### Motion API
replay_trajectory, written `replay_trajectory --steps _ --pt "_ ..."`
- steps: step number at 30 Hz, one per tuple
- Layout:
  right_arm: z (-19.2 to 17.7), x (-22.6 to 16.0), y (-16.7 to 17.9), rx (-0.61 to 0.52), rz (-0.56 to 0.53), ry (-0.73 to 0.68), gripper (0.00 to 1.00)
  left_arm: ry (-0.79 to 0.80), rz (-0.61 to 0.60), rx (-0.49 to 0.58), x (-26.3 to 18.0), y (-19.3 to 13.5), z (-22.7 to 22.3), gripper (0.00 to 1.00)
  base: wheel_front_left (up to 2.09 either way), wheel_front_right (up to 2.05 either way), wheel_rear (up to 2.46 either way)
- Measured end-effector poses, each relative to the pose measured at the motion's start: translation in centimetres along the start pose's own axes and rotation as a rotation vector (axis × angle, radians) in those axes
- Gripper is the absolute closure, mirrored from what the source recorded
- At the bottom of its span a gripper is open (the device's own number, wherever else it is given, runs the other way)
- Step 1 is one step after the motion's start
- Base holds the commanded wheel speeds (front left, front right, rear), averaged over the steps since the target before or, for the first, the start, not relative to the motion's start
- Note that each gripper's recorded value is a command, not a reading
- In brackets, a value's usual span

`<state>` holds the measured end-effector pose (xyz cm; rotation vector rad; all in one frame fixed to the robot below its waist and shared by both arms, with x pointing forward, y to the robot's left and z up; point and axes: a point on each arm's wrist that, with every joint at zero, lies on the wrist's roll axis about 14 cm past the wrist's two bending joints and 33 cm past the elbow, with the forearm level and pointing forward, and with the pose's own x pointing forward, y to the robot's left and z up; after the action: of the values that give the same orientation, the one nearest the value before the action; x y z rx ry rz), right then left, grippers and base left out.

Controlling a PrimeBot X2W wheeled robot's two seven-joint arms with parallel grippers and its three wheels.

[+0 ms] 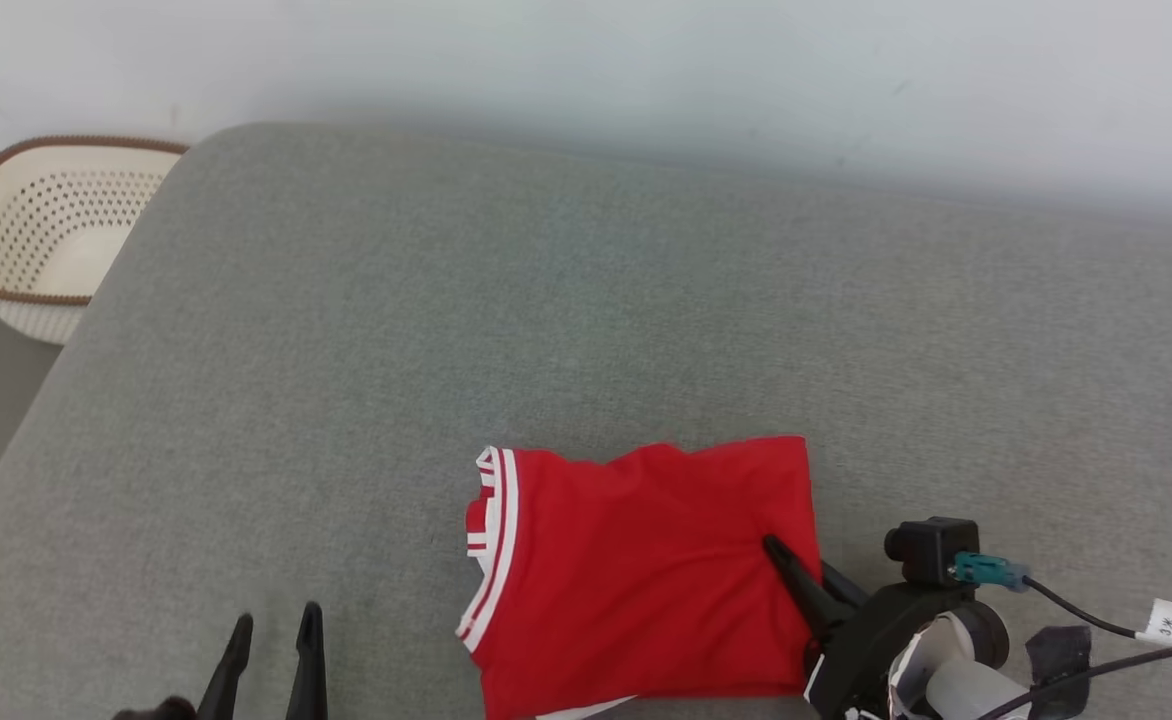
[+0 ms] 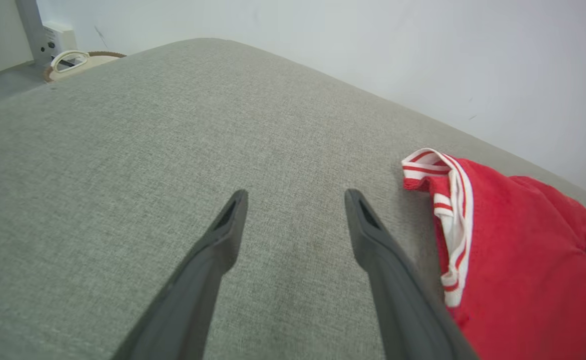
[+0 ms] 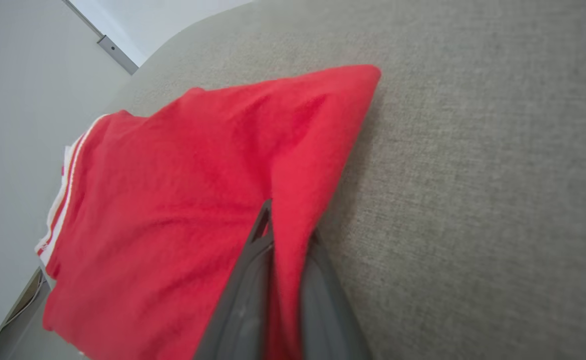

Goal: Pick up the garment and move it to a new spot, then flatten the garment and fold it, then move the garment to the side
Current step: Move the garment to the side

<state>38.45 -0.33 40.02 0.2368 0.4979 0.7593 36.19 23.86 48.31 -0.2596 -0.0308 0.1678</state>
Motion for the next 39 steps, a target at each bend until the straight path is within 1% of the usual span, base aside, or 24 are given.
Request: replay_trajectory --steps 2,6,12,19,25,35,37,39 --pt "0.8 -0.5 -0.6 -0.002 -0.026 -0.033 1.00 0.012 -0.010 0.006 -0.4 -0.3 -0.4 0.00 0.00 0.00 0.00" --pt "1.7 -2.0 -2.1 -0.003 -0.091 -0.077 1.00 -0.002 -0.068 0.016 0.0 -2.0 0.0 0.00 0.00 0.00 0.00" --pt "2.5 -5.0 -4.3 0.004 -0.192 -0.145 1.00 -0.009 -0.173 0.028 0.7 -5.4 0.0 0.00 0.00 0.00 0.00" --pt "2.4 -9.7 -7.4 0.026 -0.343 -0.209 1.00 -0.005 -0.312 0.016 2.0 -10.4 -0.5 0.00 0.00 0.00 0.00" --pt "1.3 -13.9 -9.1 0.074 -0.463 -0.252 1.00 -0.001 -0.437 0.008 2.8 -15.1 -0.9 0.00 0.00 0.00 0.00" --pt "-0.8 -19.8 -10.5 0.160 -0.630 -0.323 1.00 0.011 -0.624 0.003 3.0 -22.2 -1.9 0.00 0.00 0.00 0.00" --pt "-1.2 -20.6 -10.7 0.151 -0.651 -0.317 1.00 0.025 -0.663 0.023 2.8 -23.4 -2.7 0.00 0.00 0.00 0.00" --pt "-1.1 -21.0 -11.0 0.133 -0.666 -0.314 1.00 0.037 -0.688 0.018 2.7 -24.3 -3.2 0.00 0.00 0.00 0.00"
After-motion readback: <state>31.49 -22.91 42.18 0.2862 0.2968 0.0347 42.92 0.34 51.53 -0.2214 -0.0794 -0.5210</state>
